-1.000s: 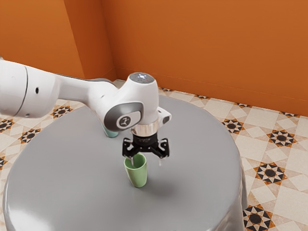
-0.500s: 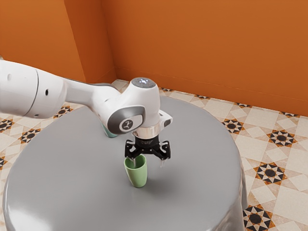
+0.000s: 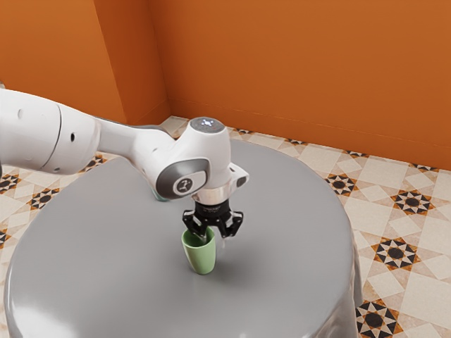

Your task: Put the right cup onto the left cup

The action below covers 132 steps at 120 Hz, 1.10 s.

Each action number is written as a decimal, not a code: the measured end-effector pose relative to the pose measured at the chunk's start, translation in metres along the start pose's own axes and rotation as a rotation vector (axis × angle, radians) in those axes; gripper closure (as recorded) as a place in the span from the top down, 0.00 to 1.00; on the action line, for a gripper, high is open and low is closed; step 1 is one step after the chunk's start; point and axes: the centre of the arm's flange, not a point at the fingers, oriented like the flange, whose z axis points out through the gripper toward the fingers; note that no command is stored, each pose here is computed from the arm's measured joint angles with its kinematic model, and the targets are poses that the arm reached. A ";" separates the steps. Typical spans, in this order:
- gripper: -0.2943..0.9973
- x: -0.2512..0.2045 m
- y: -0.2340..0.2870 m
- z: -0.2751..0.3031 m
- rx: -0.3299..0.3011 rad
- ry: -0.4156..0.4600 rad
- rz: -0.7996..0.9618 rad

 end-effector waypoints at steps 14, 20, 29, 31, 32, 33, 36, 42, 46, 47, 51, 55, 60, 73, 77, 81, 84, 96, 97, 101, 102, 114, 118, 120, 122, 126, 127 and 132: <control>0.26 0.005 -0.005 0.001 0.005 0.002 -0.005; 0.24 0.005 -0.006 0.001 0.007 0.002 -0.004; 0.21 0.005 -0.007 0.001 0.008 0.003 -0.003; 0.21 0.005 -0.007 0.001 0.008 0.003 -0.002; 0.21 0.005 -0.007 0.001 0.009 0.003 -0.001; 0.21 0.005 -0.007 0.001 0.009 0.003 -0.001; 0.20 0.005 -0.007 0.001 0.010 0.002 0.000; 0.19 0.006 -0.008 0.002 0.012 0.002 0.002; 0.19 0.006 -0.008 0.001 0.012 0.002 0.003; 0.19 0.006 -0.008 0.001 0.012 0.002 0.003; 0.18 0.006 -0.008 0.000 0.013 0.004 0.004; 0.18 0.006 -0.008 -0.001 0.013 0.006 0.006; 0.18 0.005 -0.008 -0.003 0.013 0.008 0.008; 0.17 0.006 -0.009 -0.014 0.011 0.025 0.010; 0.17 0.006 -0.010 -0.020 0.010 0.032 0.010; 0.17 0.006 -0.011 -0.026 0.010 0.040 0.009; 0.17 0.006 -0.012 -0.032 0.009 0.048 0.009; 0.17 0.005 -0.017 -0.058 0.010 0.079 0.006; 0.17 0.005 -0.018 -0.060 0.010 0.081 0.006; 0.17 0.007 -0.019 -0.069 0.011 0.090 0.005; 0.17 0.007 -0.019 -0.071 0.010 0.092 0.004; 0.17 0.024 -0.034 -0.085 0.021 0.102 -0.020; 0.17 0.030 -0.039 -0.087 0.024 0.105 -0.029; 0.17 0.034 -0.042 -0.089 0.025 0.106 -0.032; 0.17 0.037 -0.045 -0.091 0.026 0.108 -0.035; 0.17 0.043 -0.050 -0.095 0.029 0.111 -0.042; 0.17 0.044 -0.052 -0.096 0.030 0.112 -0.044; 0.17 0.051 -0.060 -0.099 0.035 0.113 -0.050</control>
